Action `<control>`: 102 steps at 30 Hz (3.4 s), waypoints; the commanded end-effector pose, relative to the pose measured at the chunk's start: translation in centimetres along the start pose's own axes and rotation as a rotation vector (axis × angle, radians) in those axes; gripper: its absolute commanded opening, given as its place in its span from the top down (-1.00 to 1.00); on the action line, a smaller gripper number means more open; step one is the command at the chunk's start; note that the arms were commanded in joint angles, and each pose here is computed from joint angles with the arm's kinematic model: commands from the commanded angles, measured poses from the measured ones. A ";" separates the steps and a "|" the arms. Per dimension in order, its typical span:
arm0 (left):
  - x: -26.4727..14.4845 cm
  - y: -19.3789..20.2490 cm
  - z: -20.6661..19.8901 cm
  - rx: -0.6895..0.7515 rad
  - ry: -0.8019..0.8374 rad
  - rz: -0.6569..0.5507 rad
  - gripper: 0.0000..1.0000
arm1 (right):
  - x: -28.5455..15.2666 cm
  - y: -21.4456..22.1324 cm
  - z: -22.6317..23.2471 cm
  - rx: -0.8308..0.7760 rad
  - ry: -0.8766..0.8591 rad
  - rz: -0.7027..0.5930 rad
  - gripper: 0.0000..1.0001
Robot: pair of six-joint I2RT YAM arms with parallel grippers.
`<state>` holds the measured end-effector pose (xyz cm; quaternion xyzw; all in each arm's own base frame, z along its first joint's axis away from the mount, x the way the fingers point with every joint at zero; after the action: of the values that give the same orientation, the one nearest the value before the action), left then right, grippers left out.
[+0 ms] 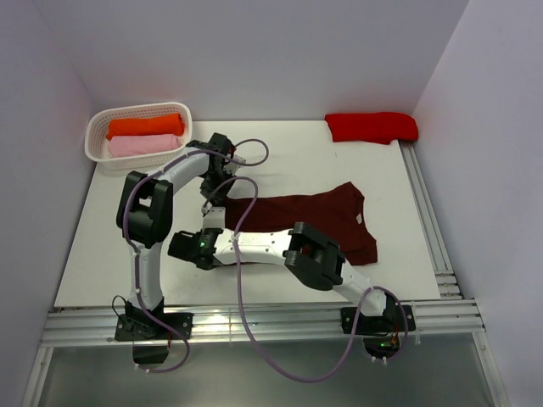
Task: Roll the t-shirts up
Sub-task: Roll the tshirt
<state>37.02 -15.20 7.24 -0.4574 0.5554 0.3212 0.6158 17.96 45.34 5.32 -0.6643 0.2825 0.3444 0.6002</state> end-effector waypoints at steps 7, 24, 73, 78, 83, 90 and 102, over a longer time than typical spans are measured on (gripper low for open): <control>-4.4 -3.2 -1.2 0.025 0.138 -0.101 -0.09 | -2.1 0.1 0.8 0.257 -0.369 0.002 0.59; -9.9 -2.3 1.5 -0.056 0.477 -0.198 -0.24 | -1.8 0.0 -3.4 0.774 -0.787 0.034 0.69; -1.6 0.2 -1.9 0.033 0.061 -0.080 0.78 | -2.3 1.0 -7.4 0.621 -0.400 0.064 -0.16; -1.6 0.1 -2.4 0.038 0.053 -0.072 0.78 | -4.3 0.1 -6.8 0.480 -0.276 0.023 -0.17; -1.8 0.1 -2.8 0.045 0.051 -0.066 0.77 | -6.0 -1.7 -5.6 0.388 -0.197 -0.058 -0.19; -1.8 0.0 -2.9 0.049 0.047 -0.056 0.74 | -3.8 -4.3 -5.6 0.192 0.010 -0.174 -0.21; -1.9 0.0 -3.1 0.045 0.047 -0.041 0.72 | -0.8 -7.6 -4.9 0.063 0.173 -0.305 -0.19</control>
<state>35.03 -17.46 8.09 -0.4586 0.5742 0.2856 0.6152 22.27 41.87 8.80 -0.6773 0.2583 0.2314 0.6488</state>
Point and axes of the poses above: each gripper's point midway between its finger pads, its own x axis out along the fingers, its own z axis along the line the jaws close on, y = z × x, the point moved 4 cm from there along -x, back along the fingers, and after that the axes turned 8 degrees about -x, right-handed, at the moved point
